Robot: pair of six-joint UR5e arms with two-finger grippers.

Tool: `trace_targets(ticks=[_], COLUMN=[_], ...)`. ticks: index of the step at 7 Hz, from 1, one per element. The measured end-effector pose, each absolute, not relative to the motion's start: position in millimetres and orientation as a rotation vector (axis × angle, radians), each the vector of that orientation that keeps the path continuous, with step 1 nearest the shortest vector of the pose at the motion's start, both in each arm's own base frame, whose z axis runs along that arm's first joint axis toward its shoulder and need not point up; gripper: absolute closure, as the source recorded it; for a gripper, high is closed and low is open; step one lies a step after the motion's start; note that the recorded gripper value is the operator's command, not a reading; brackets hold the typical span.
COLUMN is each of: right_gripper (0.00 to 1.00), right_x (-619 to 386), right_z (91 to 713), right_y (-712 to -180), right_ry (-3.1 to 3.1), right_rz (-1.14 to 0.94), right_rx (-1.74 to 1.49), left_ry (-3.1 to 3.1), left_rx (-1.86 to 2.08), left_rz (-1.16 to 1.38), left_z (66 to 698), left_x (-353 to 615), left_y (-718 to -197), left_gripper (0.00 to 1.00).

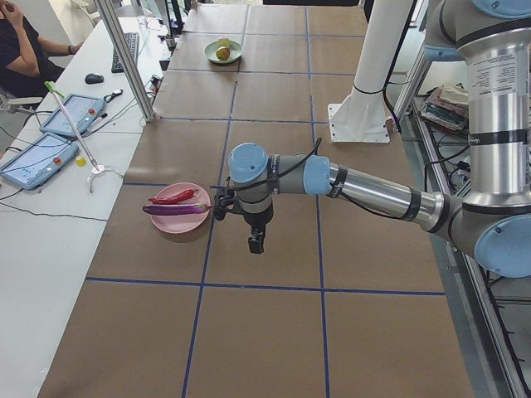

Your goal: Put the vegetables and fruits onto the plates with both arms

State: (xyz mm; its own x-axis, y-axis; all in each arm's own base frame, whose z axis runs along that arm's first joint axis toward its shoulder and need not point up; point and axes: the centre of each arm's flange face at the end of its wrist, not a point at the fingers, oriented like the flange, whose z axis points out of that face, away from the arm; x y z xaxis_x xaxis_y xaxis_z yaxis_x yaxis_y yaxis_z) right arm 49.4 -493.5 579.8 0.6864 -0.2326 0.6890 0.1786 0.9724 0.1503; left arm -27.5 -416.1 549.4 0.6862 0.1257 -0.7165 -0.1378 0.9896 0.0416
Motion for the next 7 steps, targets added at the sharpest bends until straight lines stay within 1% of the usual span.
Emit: trace_targets(ticks=[7], right_gripper=[0.0], right_x=[46], right_z=[594], right_y=[-494], right_ry=[-0.79], right_rz=[-0.223], right_rx=[0.044], left_ry=[0.802], left_rx=[-0.059], left_rz=[0.128], left_z=[561], left_x=[-29], left_y=[-401], left_gripper=[0.0])
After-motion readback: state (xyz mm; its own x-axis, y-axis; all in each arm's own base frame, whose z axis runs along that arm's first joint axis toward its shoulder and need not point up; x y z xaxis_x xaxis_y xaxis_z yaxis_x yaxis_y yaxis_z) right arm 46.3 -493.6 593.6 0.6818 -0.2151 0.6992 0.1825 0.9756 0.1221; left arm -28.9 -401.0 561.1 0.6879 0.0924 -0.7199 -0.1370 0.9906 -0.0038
